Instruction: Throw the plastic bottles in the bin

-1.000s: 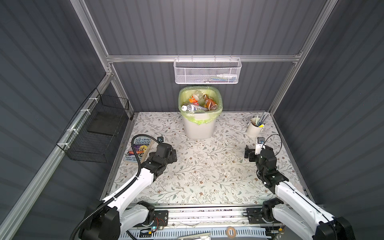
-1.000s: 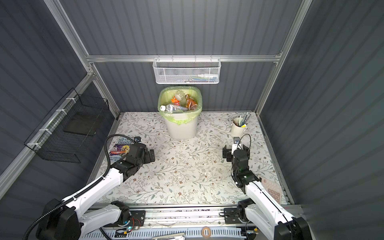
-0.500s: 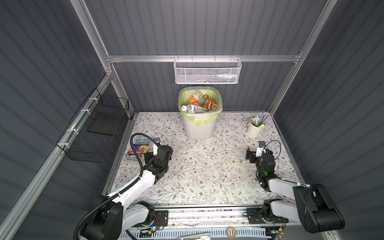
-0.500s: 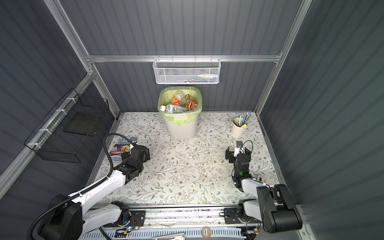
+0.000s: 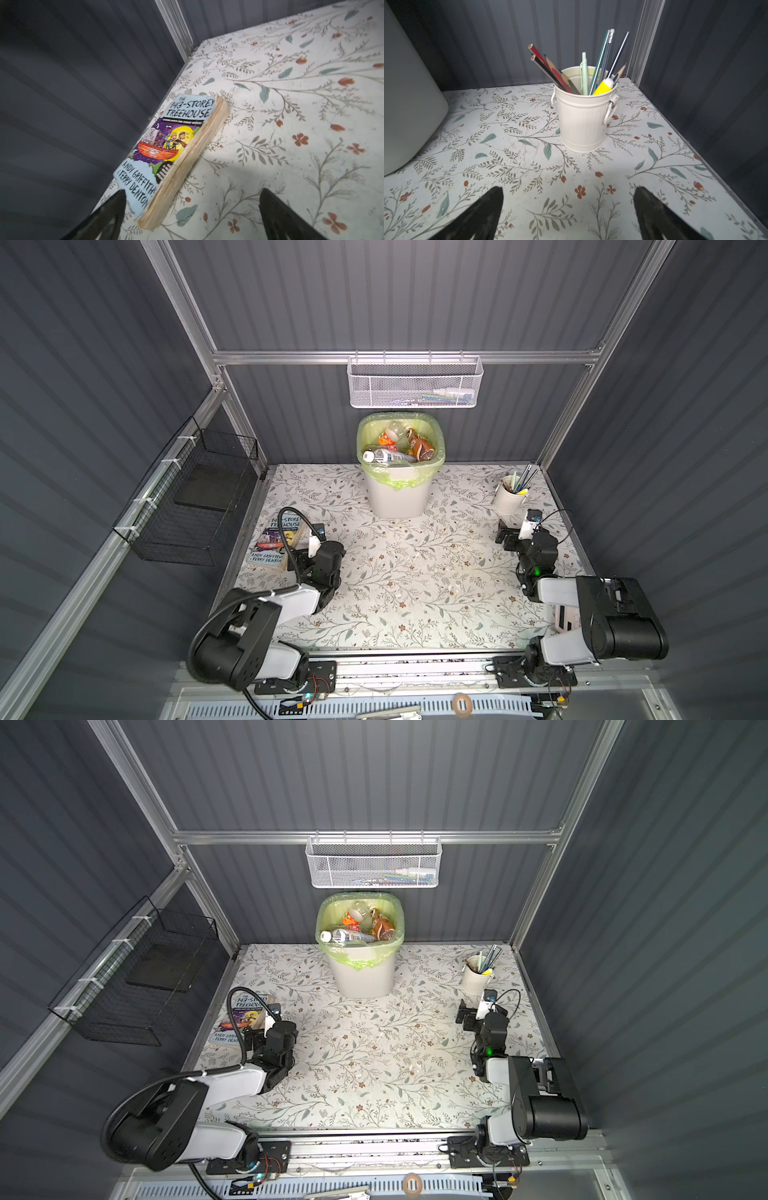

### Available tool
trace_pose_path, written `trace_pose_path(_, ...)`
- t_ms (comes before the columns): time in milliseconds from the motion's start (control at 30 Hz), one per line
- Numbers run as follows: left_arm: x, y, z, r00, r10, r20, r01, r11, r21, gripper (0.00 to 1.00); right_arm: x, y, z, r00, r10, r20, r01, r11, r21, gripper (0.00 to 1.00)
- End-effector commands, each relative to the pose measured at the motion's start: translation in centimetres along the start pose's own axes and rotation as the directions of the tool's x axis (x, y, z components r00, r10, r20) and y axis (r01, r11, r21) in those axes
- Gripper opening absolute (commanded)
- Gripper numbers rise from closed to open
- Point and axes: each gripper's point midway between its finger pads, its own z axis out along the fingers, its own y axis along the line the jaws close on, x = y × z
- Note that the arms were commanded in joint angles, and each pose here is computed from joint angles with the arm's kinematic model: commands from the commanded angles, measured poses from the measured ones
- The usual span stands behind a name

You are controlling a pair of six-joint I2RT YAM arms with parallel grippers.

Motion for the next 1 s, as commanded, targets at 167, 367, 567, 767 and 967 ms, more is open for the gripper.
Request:
trace_pose_path(167,-3.7,-2.5,3.4,0.981,-0.118,0.156,0.096,0.986,0.140,1.00,0.5,0.4,0.1,0.999,0.028,-0.025,-0.029,0.999,-0.035,0.99)
trace_pose_path(367,-1.3,-2.2,5.5,0.972,-0.226,0.069,0.201,0.946,0.255,1.00,0.5,0.4,0.1,0.999,0.029,-0.025,-0.030,0.999,-0.035,0.99)
trace_pose_path(567,-1.1,-3.0,7.0,0.977,-0.213,-0.003,0.203,0.927,0.315,1.00,0.4,0.3,0.1,0.999,0.028,-0.021,-0.028,0.999,-0.031,0.99)
trace_pose_path(767,-1.4,-2.8,7.1,0.974,-0.227,0.022,0.209,0.927,0.311,1.00,0.5,0.4,0.1,0.999,0.028,-0.022,-0.029,0.999,-0.031,0.99)
trace_pose_path(967,-1.3,-2.7,7.1,0.974,-0.228,0.019,0.211,0.929,0.305,1.00,0.5,0.4,0.1,0.999,0.027,-0.023,-0.028,0.999,-0.033,0.99)
